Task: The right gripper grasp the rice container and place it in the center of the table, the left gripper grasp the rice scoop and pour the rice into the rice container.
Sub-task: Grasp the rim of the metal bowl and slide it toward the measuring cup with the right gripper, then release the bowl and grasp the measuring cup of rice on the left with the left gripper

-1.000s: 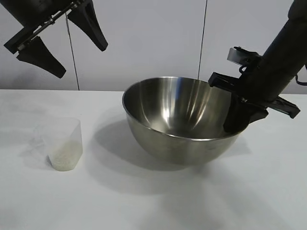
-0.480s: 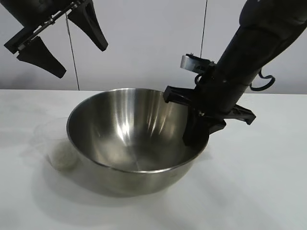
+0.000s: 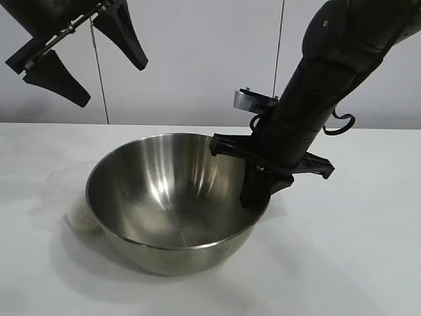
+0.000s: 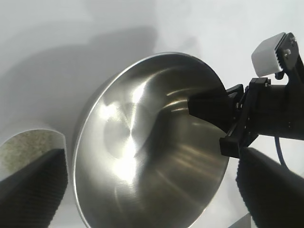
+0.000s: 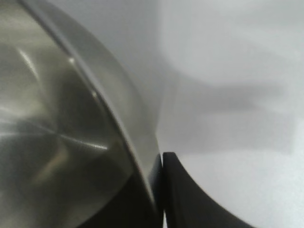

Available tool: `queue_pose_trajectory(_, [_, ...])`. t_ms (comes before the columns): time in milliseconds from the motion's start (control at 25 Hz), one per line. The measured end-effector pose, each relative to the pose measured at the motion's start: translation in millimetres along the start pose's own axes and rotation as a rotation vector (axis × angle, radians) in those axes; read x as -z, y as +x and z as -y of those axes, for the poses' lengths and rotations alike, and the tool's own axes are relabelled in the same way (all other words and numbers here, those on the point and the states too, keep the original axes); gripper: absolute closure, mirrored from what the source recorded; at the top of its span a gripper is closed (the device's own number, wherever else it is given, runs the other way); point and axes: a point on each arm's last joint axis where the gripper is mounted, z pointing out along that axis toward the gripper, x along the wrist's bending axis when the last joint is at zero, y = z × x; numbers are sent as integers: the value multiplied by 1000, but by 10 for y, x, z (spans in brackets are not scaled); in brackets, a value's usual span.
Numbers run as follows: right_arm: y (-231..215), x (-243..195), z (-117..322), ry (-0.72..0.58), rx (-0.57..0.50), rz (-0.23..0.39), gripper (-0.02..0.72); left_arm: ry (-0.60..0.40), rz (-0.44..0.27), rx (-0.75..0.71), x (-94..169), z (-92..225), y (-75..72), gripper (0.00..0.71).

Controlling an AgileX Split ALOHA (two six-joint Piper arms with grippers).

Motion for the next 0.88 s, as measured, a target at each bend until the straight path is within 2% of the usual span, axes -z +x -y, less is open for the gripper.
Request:
queue_pose_trajectory(40, [10, 22, -6, 3, 2, -3, 267, 0, 0, 0, 0, 0, 0, 16])
queue_pose_trajectory(80, [27, 61, -21, 5, 8, -6, 188, 0, 0, 0, 0, 0, 0, 16])
queue_pose_trajectory(120, [56, 136, -54, -2, 20, -10, 129, 0, 0, 0, 0, 0, 0, 16])
queue_pose_trajectory(200, [123, 331, -130, -28, 44, -15, 78, 0, 0, 0, 0, 0, 0, 16])
queue_pose_trajectory(280, [211, 619, -260, -78, 78, -9, 61, -1, 0, 0, 0, -1, 0, 16])
queue_pose_trajectory(360, [266, 866, -374, -110, 107, 23, 56, -1, 0, 0, 0, -1, 0, 16])
queue_pose_trajectory(480, [222, 1163, -506, -121, 133, 105, 52, -1, 0, 0, 0, -1, 0, 16])
queue_pose_trajectory(720, [-460, 1585, -585, -69, 46, 248, 52, -7, -1, 0, 0, -6, 1, 16])
queue_pose_trajectory(880, [-811, 1763, -538, -67, -23, 277, 60, -8, -2, 0, 0, -7, 1, 16])
